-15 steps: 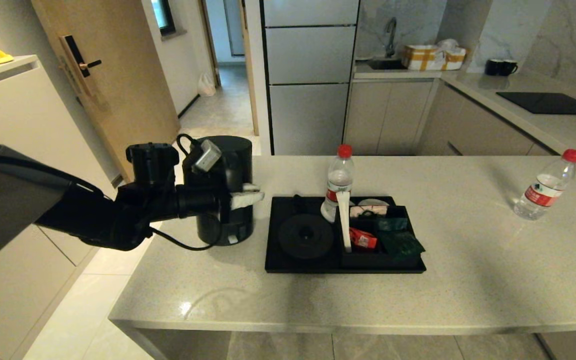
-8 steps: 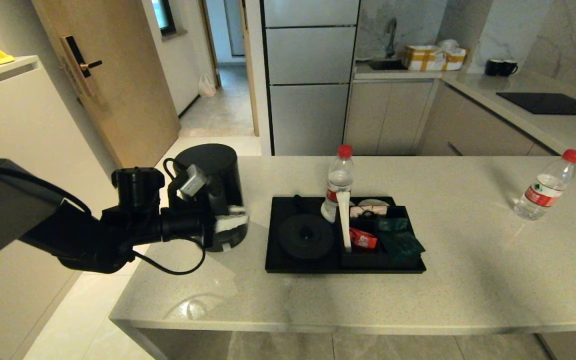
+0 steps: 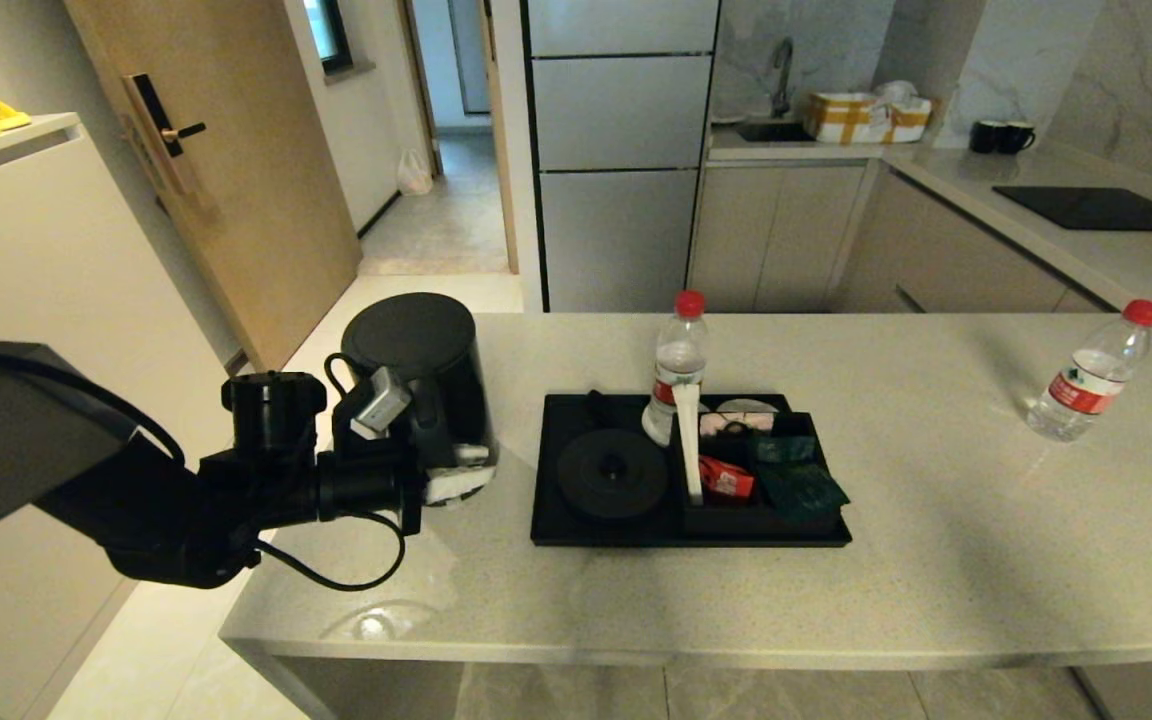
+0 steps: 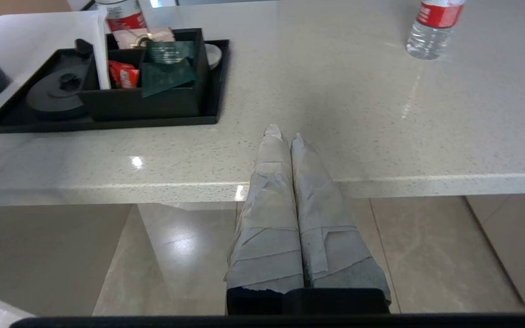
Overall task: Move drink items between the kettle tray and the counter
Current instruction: Place it on the left
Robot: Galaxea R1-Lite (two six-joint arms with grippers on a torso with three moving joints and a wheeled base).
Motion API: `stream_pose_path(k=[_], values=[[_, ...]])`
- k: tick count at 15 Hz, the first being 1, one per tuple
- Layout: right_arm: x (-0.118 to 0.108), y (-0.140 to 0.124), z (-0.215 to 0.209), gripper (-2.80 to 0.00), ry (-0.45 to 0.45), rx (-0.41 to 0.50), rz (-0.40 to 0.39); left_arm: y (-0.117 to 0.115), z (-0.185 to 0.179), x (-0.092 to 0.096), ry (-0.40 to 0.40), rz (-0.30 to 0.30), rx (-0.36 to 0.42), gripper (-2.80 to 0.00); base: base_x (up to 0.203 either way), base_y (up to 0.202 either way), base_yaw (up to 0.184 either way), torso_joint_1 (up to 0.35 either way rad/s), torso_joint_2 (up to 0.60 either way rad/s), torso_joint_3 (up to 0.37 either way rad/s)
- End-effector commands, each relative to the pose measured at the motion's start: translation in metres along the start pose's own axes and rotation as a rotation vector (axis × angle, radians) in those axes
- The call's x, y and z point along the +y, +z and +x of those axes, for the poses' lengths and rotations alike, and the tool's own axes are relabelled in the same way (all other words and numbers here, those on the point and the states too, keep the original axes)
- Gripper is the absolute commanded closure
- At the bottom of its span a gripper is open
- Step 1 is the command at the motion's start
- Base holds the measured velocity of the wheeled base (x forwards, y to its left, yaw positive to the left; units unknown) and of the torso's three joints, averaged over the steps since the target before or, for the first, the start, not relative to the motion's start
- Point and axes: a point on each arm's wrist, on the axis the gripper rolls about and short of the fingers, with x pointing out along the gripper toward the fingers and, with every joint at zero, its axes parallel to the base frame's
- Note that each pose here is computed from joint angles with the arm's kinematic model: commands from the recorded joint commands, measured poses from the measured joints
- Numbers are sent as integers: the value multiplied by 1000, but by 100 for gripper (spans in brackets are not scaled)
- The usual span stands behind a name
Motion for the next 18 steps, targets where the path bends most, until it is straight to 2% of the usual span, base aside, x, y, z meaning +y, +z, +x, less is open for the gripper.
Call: stream_pose_path(k=[1,13,18], values=[[0,0,0,0,0,-2,0,-9,4,2,-10,-23,13,-280,0,0,0,0,0,0],[0,0,0,0,0,-2,0,-4,13,17,2,11,-11,-280,0,0,0,0,0,0],[0,0,0,0,0,-2,0,-6,8,23,30,6,-11,-280,0,0,0,0,0,0]])
